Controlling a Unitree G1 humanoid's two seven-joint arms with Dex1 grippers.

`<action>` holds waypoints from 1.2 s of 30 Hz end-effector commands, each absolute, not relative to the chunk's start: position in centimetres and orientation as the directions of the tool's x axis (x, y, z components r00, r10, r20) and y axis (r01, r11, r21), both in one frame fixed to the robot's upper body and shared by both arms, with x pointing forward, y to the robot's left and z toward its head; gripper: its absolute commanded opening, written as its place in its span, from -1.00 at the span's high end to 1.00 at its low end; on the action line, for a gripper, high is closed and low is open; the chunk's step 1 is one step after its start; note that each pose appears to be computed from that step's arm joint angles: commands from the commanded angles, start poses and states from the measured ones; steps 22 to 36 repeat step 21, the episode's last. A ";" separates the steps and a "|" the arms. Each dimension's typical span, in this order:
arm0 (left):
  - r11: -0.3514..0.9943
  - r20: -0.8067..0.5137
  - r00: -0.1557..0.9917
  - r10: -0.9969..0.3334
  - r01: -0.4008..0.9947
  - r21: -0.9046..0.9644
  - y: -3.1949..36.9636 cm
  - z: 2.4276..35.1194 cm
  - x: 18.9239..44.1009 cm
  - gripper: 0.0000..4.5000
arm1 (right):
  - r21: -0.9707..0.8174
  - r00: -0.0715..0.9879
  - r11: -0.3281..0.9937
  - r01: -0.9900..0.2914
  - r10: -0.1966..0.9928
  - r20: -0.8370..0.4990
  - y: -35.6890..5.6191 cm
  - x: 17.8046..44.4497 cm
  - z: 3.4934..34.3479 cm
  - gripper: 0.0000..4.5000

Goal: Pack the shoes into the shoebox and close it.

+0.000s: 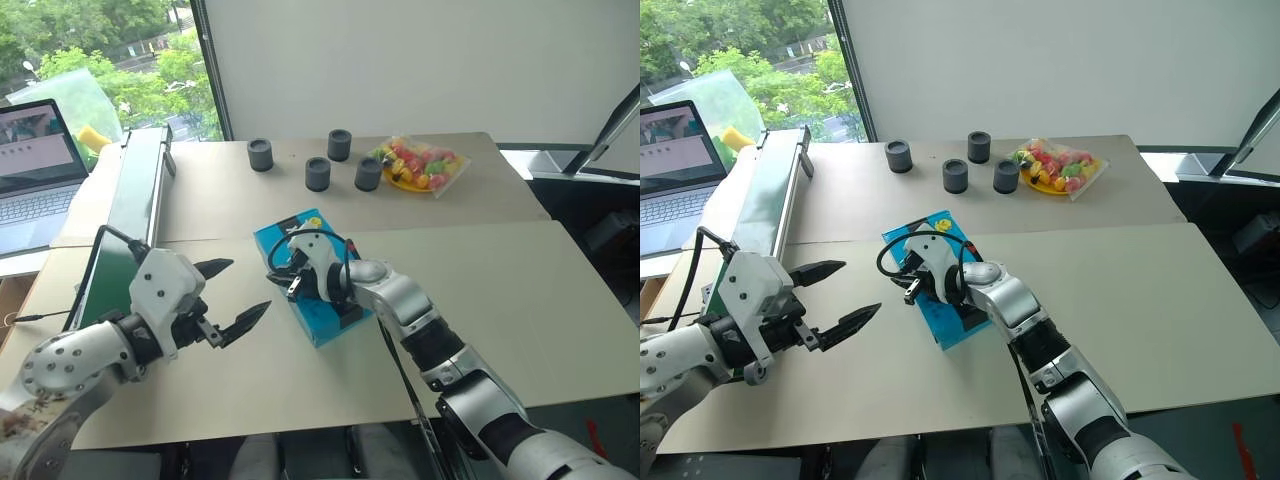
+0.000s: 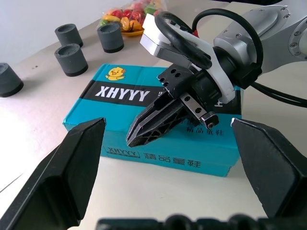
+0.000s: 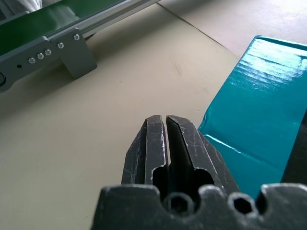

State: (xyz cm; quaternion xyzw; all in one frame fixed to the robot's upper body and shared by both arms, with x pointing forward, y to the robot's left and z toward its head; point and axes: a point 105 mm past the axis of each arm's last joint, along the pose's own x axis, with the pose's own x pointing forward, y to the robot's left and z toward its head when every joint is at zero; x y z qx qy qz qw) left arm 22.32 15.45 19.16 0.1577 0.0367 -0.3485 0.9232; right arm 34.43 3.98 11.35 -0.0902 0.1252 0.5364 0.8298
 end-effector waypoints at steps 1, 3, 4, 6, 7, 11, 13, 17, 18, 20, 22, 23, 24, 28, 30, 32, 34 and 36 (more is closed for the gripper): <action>0.714 -0.142 0.768 -0.625 0.635 0.294 15.2 19.9 22.1 -1.00 | 0.062 0.382 0.440 -0.896 0.834 -0.399 3.3 33.9 8.1 0.77; 0.740 -0.128 0.791 -0.598 0.607 0.289 15.5 19.9 22.4 -1.00 | 0.073 0.385 0.438 -0.896 0.847 -0.368 3.7 33.7 8.9 0.77; 0.755 -0.120 0.804 -0.583 0.590 0.284 15.7 19.8 22.6 -1.00 | 0.082 0.396 0.445 -0.892 0.855 -0.335 3.9 33.8 9.7 0.77; 0.800 -0.090 0.841 -0.534 0.537 0.268 16.4 19.9 23.3 -1.00 | 0.112 0.447 0.481 -0.869 0.862 -0.237 3.8 34.7 12.5 0.77; 0.818 -0.074 0.853 -0.517 0.518 0.250 16.7 20.0 23.6 -1.00 | 0.138 0.476 0.503 -0.853 0.859 -0.186 3.4 35.3 13.9 0.77; 0.897 -0.009 0.915 -0.403 0.397 0.194 18.3 20.3 24.8 -1.00 | 0.270 0.617 0.583 -0.766 0.785 0.057 -1.3 38.0 21.2 0.77; 0.959 0.056 0.960 -0.276 0.270 0.087 19.9 20.4 25.7 -1.00 | 0.331 0.694 0.626 -0.706 0.704 0.148 -5.9 39.3 24.2 0.77; 0.998 0.097 0.995 -0.018 0.025 -0.064 22.7 19.7 26.9 -1.00 | 0.224 0.828 0.798 -0.560 0.551 0.107 -12.6 40.6 25.2 0.77; 0.996 0.100 0.995 0.015 -0.006 -0.087 22.9 19.6 27.0 -1.00 | 0.174 0.852 0.835 -0.522 0.518 0.071 -13.4 40.8 24.7 0.77; 0.990 0.111 0.991 0.071 -0.057 -0.127 23.0 19.4 27.1 -1.00 | 0.099 0.900 0.895 -0.434 0.435 0.014 -15.1 41.4 23.7 0.77; 0.989 0.112 0.990 0.087 -0.072 -0.130 23.1 19.4 27.1 -1.00 | 0.078 0.914 0.911 -0.405 0.406 0.003 -15.6 41.5 23.4 0.77; 0.989 0.112 0.990 0.087 -0.072 -0.130 23.1 19.4 27.1 -1.00 | 0.078 0.914 0.911 -0.405 0.406 0.003 -15.6 41.5 23.4 0.77; 0.989 0.112 0.990 0.087 -0.072 -0.130 23.1 19.4 27.1 -1.00 | 0.078 0.914 0.911 -0.405 0.406 0.003 -15.6 41.5 23.4 0.77; 0.989 0.112 0.990 0.087 -0.072 -0.130 23.1 19.4 27.1 -1.00 | 0.078 0.914 0.911 -0.405 0.406 0.003 -15.6 41.5 23.4 0.77; 0.989 0.112 0.990 0.087 -0.072 -0.130 23.1 19.4 27.1 -1.00 | 0.078 0.914 0.911 -0.405 0.406 0.003 -15.6 41.5 23.4 0.77; 0.989 0.112 0.990 0.087 -0.072 -0.130 23.1 19.4 27.1 -1.00 | 0.078 0.914 0.911 -0.405 0.406 0.003 -15.6 41.5 23.4 0.77; 0.989 0.112 0.990 0.087 -0.072 -0.130 23.1 19.4 27.1 -1.00 | 0.078 0.914 0.911 -0.405 0.406 0.003 -15.6 41.5 23.4 0.77; 0.989 0.112 0.990 0.087 -0.072 -0.130 23.1 19.4 27.1 -1.00 | 0.078 0.914 0.911 -0.405 0.406 0.003 -15.6 41.5 23.4 0.77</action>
